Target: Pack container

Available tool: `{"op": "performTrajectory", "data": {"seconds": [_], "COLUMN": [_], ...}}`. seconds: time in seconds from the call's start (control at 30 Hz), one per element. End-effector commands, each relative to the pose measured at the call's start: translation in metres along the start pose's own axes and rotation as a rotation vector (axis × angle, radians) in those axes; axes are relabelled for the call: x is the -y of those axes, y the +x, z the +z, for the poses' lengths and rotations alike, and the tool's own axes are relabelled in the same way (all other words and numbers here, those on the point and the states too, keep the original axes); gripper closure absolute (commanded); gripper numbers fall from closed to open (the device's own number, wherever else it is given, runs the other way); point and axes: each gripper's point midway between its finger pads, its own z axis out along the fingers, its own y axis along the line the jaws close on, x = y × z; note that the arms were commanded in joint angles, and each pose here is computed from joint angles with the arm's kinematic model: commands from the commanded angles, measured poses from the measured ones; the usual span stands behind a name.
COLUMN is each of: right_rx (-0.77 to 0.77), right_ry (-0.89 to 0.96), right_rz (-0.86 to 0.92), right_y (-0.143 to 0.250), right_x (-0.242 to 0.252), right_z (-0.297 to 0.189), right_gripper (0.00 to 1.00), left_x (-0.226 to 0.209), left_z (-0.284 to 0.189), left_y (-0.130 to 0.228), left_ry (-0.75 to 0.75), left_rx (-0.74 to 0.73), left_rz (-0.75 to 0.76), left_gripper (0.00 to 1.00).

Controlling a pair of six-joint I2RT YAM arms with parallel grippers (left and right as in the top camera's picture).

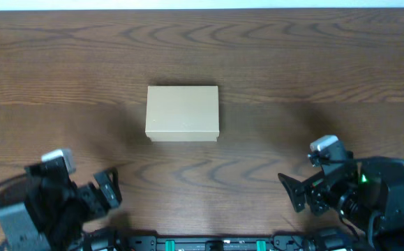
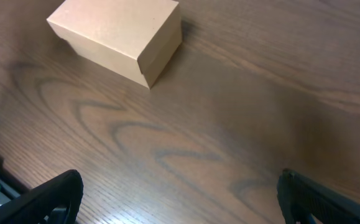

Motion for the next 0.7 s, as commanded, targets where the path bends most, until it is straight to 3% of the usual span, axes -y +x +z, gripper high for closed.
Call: {"op": "performTrajectory", "data": {"seconds": [0.0, 0.1, 0.33, 0.47, 0.67], "right_rx": [-0.011, 0.083, 0.073, 0.073, 0.073], "right_ry": [-0.008, -0.108, -0.108, -0.108, -0.108], "right_rz": [0.010, 0.165, 0.169, 0.169, 0.169], "right_y": [0.005, -0.020, -0.017, -0.017, -0.017], "right_x": [-0.001, -0.016, -0.016, -0.016, -0.016], "right_z": [0.000, -0.002, -0.001, -0.001, -0.001], "right_gripper": [0.01, 0.01, 0.01, 0.01, 0.01], "left_x": [0.010, 0.025, 0.032, 0.012, -0.010], "left_z": [-0.009, -0.025, -0.035, -0.032, -0.023], "left_y": [0.012, 0.017, 0.019, 0.023, -0.006], "left_ry": [0.067, 0.158, 0.209, 0.094, -0.038], "left_rx": [0.047, 0.133, 0.176, 0.171, 0.281], "left_rz": [0.033, 0.062, 0.018, 0.042, 0.072], "left_gripper": [0.05, 0.05, 0.05, 0.05, 0.05]}}
